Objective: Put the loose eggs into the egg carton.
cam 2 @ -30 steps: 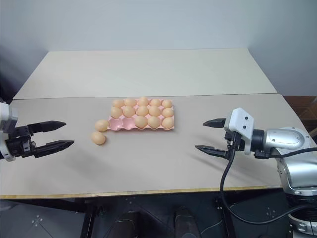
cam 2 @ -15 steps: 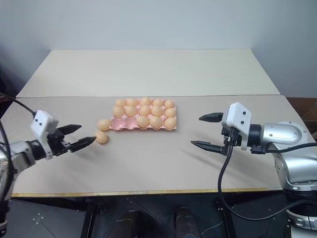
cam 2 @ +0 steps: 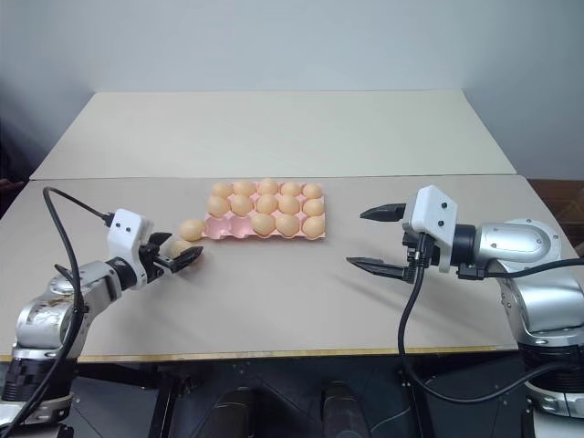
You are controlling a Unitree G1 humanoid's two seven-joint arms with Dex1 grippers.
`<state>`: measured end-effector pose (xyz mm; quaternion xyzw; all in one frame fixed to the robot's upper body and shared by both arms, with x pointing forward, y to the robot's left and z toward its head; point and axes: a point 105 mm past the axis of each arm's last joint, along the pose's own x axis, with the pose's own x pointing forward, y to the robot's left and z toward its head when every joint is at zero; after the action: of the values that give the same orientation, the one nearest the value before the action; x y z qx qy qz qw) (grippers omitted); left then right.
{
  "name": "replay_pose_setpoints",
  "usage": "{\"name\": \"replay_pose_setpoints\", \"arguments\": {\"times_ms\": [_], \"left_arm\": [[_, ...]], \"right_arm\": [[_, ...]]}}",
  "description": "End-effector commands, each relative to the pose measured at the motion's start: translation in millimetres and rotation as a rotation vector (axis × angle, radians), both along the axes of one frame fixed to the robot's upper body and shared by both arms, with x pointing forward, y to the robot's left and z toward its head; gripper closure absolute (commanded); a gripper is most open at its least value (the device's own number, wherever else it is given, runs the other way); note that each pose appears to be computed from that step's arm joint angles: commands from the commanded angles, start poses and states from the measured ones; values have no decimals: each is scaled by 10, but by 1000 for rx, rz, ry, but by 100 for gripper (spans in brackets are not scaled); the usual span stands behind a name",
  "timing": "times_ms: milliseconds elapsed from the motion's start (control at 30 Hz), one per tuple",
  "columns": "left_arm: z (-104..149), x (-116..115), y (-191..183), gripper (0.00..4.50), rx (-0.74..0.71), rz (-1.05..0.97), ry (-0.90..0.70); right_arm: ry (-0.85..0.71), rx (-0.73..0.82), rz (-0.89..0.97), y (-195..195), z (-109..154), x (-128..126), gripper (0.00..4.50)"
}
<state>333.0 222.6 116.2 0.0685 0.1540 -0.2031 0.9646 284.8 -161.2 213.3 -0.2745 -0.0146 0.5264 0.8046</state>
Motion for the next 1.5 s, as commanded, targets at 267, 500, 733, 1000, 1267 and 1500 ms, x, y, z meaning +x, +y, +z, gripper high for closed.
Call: {"name": "replay_pose_setpoints", "arguments": {"times_ms": [267, 500, 733, 1000, 1267, 1500], "left_arm": [[16, -10, 32, 252, 28, -5, 15], [314, -221, 119, 252, 99, -100, -46], [791, -333, -192, 252, 48, -382, -185], [802, 183, -630, 252, 27, -449, -210], [618, 461, -936, 252, 105, -503, -172], [688, 461, -901, 43, 114, -514, -171]], "right_arm": [[-78, 36, 3, 52, 164, 7, 0], [-84, 37, -21, 34, 155, -1, 0], [-103, 47, -39, 48, 180, 8, 0], [-124, 52, -46, 79, 220, 31, 0], [-138, 54, -62, 77, 233, 32, 0], [-143, 63, -73, 57, 245, 23, 0]]}}
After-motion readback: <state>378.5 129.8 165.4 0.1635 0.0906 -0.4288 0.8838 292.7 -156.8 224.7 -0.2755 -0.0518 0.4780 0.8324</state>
